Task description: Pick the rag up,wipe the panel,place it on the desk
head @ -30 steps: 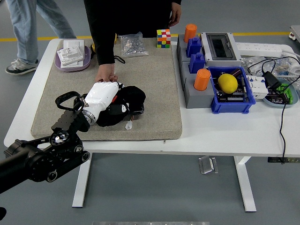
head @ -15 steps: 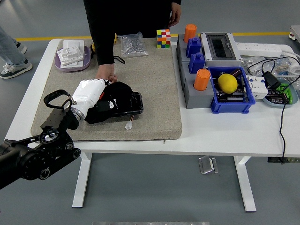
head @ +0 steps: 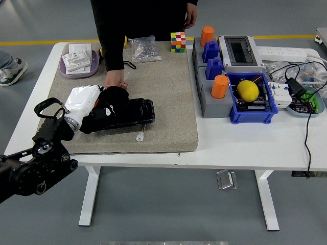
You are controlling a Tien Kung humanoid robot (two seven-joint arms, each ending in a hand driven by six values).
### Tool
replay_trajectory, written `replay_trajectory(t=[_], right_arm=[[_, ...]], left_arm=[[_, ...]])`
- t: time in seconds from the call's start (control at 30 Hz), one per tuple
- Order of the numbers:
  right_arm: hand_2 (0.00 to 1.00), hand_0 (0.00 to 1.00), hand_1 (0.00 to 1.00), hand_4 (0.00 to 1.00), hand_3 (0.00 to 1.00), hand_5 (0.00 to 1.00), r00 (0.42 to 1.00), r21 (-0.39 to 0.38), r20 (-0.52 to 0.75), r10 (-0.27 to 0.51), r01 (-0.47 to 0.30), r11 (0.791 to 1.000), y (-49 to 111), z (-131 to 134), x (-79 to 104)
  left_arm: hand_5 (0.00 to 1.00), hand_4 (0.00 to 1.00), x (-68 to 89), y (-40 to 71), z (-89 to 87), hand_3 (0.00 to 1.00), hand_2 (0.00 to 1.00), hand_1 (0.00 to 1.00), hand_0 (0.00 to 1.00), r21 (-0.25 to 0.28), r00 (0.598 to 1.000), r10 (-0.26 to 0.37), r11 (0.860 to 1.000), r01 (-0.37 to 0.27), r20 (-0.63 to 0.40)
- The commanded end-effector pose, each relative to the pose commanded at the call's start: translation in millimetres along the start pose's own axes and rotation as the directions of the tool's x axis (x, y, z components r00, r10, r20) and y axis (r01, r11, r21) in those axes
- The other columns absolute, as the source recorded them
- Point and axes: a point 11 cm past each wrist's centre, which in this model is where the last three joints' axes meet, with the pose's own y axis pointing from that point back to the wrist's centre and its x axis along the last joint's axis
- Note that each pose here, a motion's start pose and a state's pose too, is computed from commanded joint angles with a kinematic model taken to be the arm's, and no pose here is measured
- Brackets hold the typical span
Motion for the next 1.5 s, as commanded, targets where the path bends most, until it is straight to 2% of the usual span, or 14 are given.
replay_trajectory(t=[0.2, 0.53, 0.93, 1.13, 1.5], right_arm=[[0.681, 0.723, 0.647, 0.973, 0.584, 0.556, 1.000, 0.000, 0.004, -0.002, 0.002, 1.000, -0.1, -0.1, -1.1], [0.681, 0.723, 0.647, 0.973, 0.585, 0.557, 1.000, 0.000, 0.007, -0.002, 0.002, 1.000, -0.1, -0.4, -1.2], [0.681, 0.723, 0.647, 0.974, 0.585, 0.556, 1.000, 0.001, 0.007, -0.004, 0.004, 1.000, -0.2, -0.4, -2.3], [0.681, 0.722, 0.645, 0.974, 0.585, 0.556, 1.000, 0.001, 0.004, -0.002, 0.002, 1.000, 0.1, -0.9, -0.8], [0.681, 0.723, 0.646, 0.974, 0.585, 0.556, 1.000, 0.003, -0.006, 0.003, -0.003, 1.000, 0.9, -3.9, 1.9]], left_arm=[[0.002, 0.303, 4.9, 0.0, -17.9, 0.395, 0.464, 0.122, 0.210, 0.041, 1.000, 0.017, 0.999, -0.017, 0.006], [0.002, 0.315, 14.1, 0.6, -38.1, 0.392, 0.461, 0.122, 0.210, 0.085, 0.999, 0.041, 0.995, -0.042, 0.011], [0.002, 0.315, 14.3, 2.8, -45.9, 0.392, 0.461, 0.121, 0.211, 0.102, 0.999, 0.045, 0.994, -0.046, 0.015], [0.002, 0.314, 10.4, 1.6, -35.8, 0.392, 0.461, 0.121, 0.211, 0.084, 0.999, 0.035, 0.996, -0.036, 0.005], [0.002, 0.313, -0.6, -1.7, 10.8, 0.391, 0.461, 0.122, 0.211, -0.016, 1.000, 0.000, 1.000, 0.000, -0.016]])
